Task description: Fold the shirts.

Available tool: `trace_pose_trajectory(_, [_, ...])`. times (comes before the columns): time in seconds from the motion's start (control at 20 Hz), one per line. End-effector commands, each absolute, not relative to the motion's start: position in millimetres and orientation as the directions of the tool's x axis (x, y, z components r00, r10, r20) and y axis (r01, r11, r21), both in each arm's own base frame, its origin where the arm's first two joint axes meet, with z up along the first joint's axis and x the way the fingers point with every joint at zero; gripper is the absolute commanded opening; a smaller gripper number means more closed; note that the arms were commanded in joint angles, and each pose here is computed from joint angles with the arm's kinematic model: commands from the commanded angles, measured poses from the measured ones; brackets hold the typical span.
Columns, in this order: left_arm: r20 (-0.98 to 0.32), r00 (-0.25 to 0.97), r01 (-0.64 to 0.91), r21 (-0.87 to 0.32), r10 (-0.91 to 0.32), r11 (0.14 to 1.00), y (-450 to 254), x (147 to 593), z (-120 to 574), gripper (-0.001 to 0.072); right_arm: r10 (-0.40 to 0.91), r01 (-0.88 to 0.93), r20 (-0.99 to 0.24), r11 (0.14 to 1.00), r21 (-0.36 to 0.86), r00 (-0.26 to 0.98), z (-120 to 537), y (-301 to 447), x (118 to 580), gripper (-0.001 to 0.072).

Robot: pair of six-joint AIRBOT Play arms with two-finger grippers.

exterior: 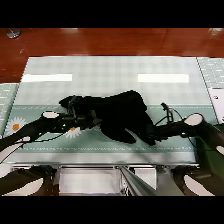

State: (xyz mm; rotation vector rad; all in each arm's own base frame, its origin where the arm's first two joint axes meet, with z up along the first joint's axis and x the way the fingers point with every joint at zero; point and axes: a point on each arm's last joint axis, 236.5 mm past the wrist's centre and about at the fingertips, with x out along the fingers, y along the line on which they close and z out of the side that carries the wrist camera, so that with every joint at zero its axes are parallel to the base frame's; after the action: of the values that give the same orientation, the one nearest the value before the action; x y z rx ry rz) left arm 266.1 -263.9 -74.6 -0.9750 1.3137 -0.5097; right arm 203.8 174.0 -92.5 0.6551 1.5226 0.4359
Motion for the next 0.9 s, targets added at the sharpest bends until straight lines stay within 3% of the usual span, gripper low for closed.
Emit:
trace_pose_trajectory(0.0, [-0.553,0.223,-0.189,-0.832,-0.803,0.521,-266.2,265.4,-71.4,0.0027,0.660,0.110,-0.751,0.747,0.655,-0.015,-93.4,199.3,207.9,0.0024])
trace_pose_trajectory(0.1, [-0.523,0.208,-0.128,-0.852,-0.827,0.507,-269.3,265.4,-61.4,0.0027,0.663,0.055,-0.748,0.748,0.661,-0.021,-79.0,201.8,217.4,0.0031])
trace_pose_trajectory(0.2, [-0.431,0.216,-0.044,-0.900,-0.876,0.433,-267.7,281.3,-23.8,0.0027,0.646,-0.046,-0.763,0.764,0.644,0.031,-43.8,196.8,248.6,0.0031])
trace_pose_trajectory(0.3, [-0.307,0.310,0.066,-0.937,-0.900,0.343,-249.9,321.1,43.8,0.0027,0.606,-0.108,-0.774,0.795,0.597,0.184,16.0,171.6,302.2,0.0031])
trace_pose_trajectory(0.4, [-0.133,0.481,0.233,-0.934,-0.867,0.272,-212.9,369.1,145.6,0.0026,0.566,-0.144,-0.714,0.814,0.563,0.412,109.6,133.0,359.1,0.0031])
trace_pose_trajectory(0.55, [0.066,0.651,0.433,-0.850,-0.756,0.299,-150.2,403.7,291.4,0.0026,0.508,-0.244,-0.530,0.837,0.490,0.679,266.1,91.9,391.8,0.0031])
trace_pose_trajectory(0.7, [0.227,0.677,0.613,-0.700,-0.700,0.366,-114.1,382.9,420.9,0.0026,0.486,-0.374,-0.381,0.865,0.334,0.786,389.2,87.7,353.0,0.0031])
trace_pose_trajectory(0.85, [0.190,0.750,0.621,-0.532,-0.634,0.576,-89.4,345.3,485.3,0.0025,0.408,-0.379,-0.254,0.912,0.154,0.877,463.3,81.3,293.7,0.0031])
